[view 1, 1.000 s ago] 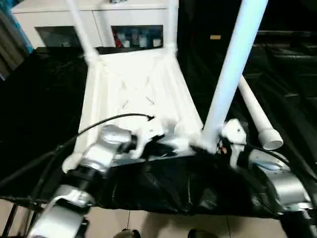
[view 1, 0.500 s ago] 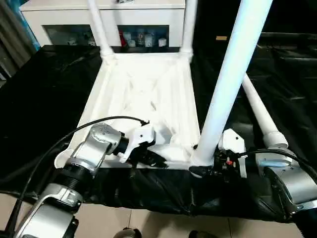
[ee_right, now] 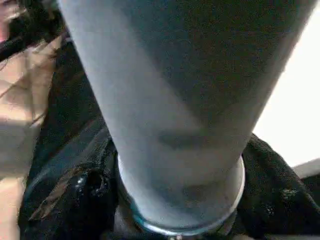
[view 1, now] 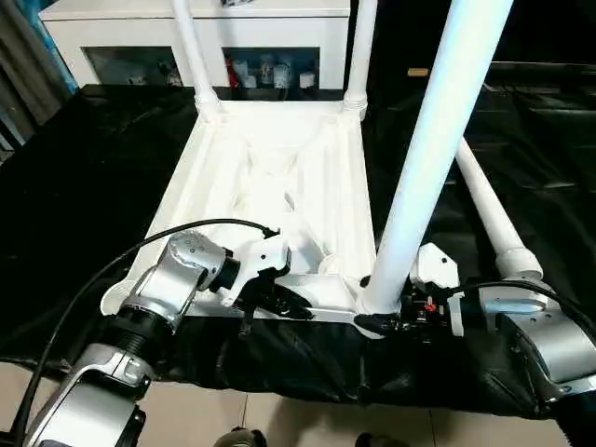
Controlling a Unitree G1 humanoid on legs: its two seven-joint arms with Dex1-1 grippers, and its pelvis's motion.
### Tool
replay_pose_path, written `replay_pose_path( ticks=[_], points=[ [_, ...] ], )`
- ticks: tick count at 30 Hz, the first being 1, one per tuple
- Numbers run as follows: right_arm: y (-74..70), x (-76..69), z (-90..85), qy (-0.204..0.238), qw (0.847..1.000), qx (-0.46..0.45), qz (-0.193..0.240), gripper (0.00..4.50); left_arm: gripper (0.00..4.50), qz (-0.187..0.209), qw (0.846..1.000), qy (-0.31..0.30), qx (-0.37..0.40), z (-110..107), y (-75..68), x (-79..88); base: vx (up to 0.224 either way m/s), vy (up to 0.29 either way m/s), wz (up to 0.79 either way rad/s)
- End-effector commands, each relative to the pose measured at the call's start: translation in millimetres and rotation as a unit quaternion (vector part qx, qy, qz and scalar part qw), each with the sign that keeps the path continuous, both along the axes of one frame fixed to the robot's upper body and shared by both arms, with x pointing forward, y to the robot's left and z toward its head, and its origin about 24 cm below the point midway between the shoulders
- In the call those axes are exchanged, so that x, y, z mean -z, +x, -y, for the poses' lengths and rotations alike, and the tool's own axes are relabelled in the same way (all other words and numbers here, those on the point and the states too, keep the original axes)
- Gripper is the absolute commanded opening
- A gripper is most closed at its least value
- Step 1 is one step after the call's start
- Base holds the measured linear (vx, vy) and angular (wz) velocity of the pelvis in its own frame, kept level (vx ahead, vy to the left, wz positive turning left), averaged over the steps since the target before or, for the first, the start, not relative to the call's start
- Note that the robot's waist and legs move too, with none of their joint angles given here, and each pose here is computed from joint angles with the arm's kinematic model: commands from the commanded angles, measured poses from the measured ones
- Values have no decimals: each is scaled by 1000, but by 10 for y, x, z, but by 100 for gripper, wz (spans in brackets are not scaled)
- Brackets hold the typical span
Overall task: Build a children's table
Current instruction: Rotate leg to tighten
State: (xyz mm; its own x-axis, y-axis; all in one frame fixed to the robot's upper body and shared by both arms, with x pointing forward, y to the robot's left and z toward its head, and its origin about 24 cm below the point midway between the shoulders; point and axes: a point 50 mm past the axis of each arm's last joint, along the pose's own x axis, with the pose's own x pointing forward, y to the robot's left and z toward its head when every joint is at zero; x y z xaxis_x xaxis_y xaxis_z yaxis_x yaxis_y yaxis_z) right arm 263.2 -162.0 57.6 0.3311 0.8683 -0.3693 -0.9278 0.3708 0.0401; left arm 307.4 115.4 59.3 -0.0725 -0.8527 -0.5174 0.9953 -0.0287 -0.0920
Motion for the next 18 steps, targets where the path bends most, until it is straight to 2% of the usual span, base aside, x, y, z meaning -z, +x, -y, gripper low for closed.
replay_pose_path(
  ticks=[1,7,9,12,14,16,18],
  points=[
    [119,64,-204,28,997,71,7,273,0,17,999,-31,10,380,14,-62,0,0,0],
    [241,152,-245,34,982,186,18,272,0,19,997,-49,-59,571,64,-53,0,0,0],
    [256,213,-356,49,968,244,17,272,0,19,992,-65,-108,741,70,-39,0,0,0],
    [262,231,-391,53,963,266,14,272,0,19,990,-71,-118,800,59,-35,0,0,0],
    [281,250,-478,64,950,304,13,272,0,18,989,-78,-128,915,21,-15,0,0,0],
    [285,243,-561,74,948,309,18,272,0,14,988,-83,-132,990,-12,0,0,0,0],
    [287,226,-590,80,949,305,24,328,0,13,988,-84,-132,1008,-24,4,0,0,0]
  ],
)
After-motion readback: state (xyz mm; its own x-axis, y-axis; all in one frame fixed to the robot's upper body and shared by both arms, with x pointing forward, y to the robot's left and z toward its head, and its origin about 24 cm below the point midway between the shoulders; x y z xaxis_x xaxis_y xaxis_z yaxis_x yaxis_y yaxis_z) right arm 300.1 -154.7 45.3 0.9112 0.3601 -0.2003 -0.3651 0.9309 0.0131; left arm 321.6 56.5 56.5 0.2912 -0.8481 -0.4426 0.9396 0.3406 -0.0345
